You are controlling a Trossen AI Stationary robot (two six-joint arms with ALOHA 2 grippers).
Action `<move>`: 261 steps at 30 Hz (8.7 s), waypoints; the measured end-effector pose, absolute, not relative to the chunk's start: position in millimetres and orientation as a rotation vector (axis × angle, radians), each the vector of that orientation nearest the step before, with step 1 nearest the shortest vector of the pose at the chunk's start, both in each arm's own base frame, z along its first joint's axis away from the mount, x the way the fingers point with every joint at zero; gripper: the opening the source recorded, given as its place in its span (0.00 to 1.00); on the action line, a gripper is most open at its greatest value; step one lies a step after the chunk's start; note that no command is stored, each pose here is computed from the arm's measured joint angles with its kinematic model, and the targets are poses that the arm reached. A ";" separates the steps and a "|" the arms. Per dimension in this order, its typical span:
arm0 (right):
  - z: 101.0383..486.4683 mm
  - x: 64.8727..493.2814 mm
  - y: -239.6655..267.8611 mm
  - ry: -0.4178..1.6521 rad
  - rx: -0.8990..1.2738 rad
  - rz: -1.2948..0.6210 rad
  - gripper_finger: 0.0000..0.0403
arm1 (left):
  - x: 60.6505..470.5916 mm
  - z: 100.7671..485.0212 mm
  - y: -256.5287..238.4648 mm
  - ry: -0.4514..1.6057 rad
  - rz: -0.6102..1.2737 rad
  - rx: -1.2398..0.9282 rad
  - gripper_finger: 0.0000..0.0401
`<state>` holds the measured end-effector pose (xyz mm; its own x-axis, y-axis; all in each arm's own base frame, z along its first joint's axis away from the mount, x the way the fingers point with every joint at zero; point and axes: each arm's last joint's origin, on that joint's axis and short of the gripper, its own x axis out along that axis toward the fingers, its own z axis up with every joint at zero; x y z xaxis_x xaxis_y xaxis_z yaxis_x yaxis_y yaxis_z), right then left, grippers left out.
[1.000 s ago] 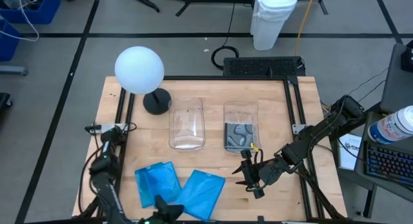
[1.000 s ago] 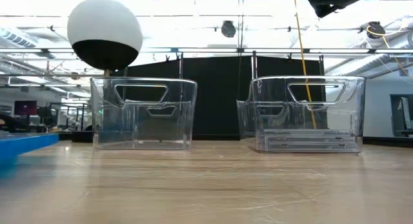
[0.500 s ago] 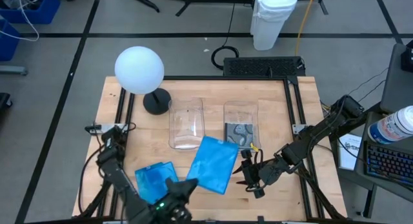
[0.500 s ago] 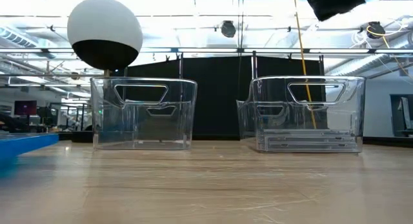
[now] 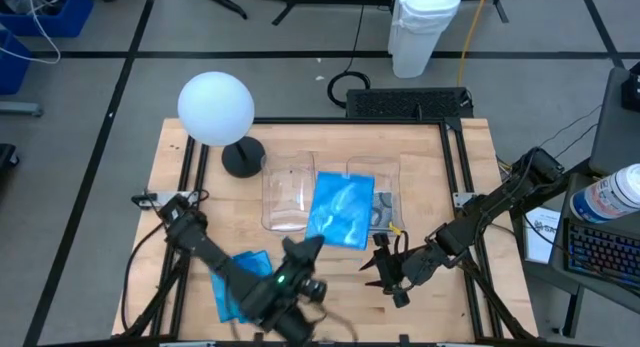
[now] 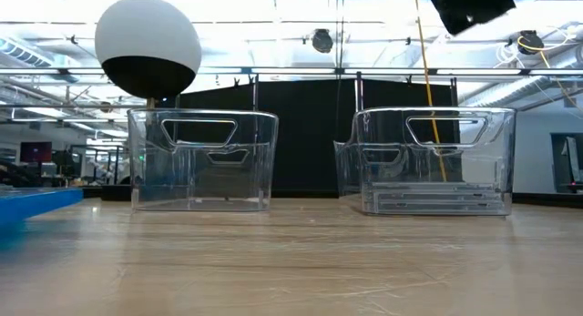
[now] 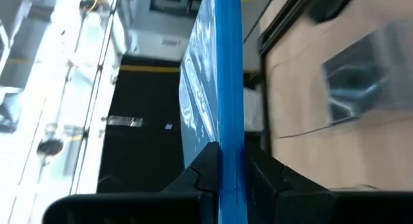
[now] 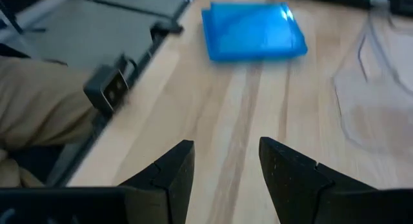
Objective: Pick & place jewel cases by type
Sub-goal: Put the blue CD case into the left transparent bin
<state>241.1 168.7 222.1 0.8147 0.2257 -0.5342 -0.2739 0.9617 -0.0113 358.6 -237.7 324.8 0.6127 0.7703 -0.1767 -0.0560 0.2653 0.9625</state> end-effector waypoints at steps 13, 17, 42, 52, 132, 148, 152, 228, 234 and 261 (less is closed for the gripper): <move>226.9 232.0 186.9 0.439 -0.141 0.367 0.41 | 398.0 328.5 -155.7 0.900 0.763 1.070 0.11; 220.6 227.7 188.4 0.412 -0.138 0.384 0.41 | 399.0 314.8 -154.7 0.957 0.726 1.091 0.11; 214.6 225.5 186.4 0.426 -0.145 0.376 0.41 | 253.0 264.2 -146.4 1.008 0.693 0.793 0.11; 205.7 225.8 176.7 0.361 -0.161 0.269 0.41 | 239.7 231.6 -140.0 1.137 0.637 1.008 0.11; 202.8 231.1 164.9 0.290 -0.166 0.244 0.41 | 283.8 193.8 -123.0 1.238 0.363 0.619 0.45; 202.8 231.1 164.9 0.290 -0.166 0.244 0.41 | 295.1 228.9 -120.8 1.243 0.373 0.607 0.63; 202.7 231.1 164.9 0.290 -0.166 0.244 0.41 | 294.6 250.1 -133.0 1.249 0.327 0.513 0.65; 201.9 233.7 161.6 0.293 -0.234 0.286 0.41 | 246.9 203.4 -301.6 0.695 0.024 0.285 0.06; 201.9 233.7 161.6 0.293 -0.233 0.286 0.41 | 289.5 183.3 -313.8 0.933 -0.142 0.164 0.06; 200.5 233.2 161.4 0.301 -0.262 0.292 0.41 | 296.9 162.5 -354.4 1.360 0.483 0.146 0.00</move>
<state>233.2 161.4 200.5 0.9138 0.2413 -0.3267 -0.3187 0.9247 -0.2084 296.9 -354.4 162.5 0.1291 0.4135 -0.9013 -0.2472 0.8936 0.3746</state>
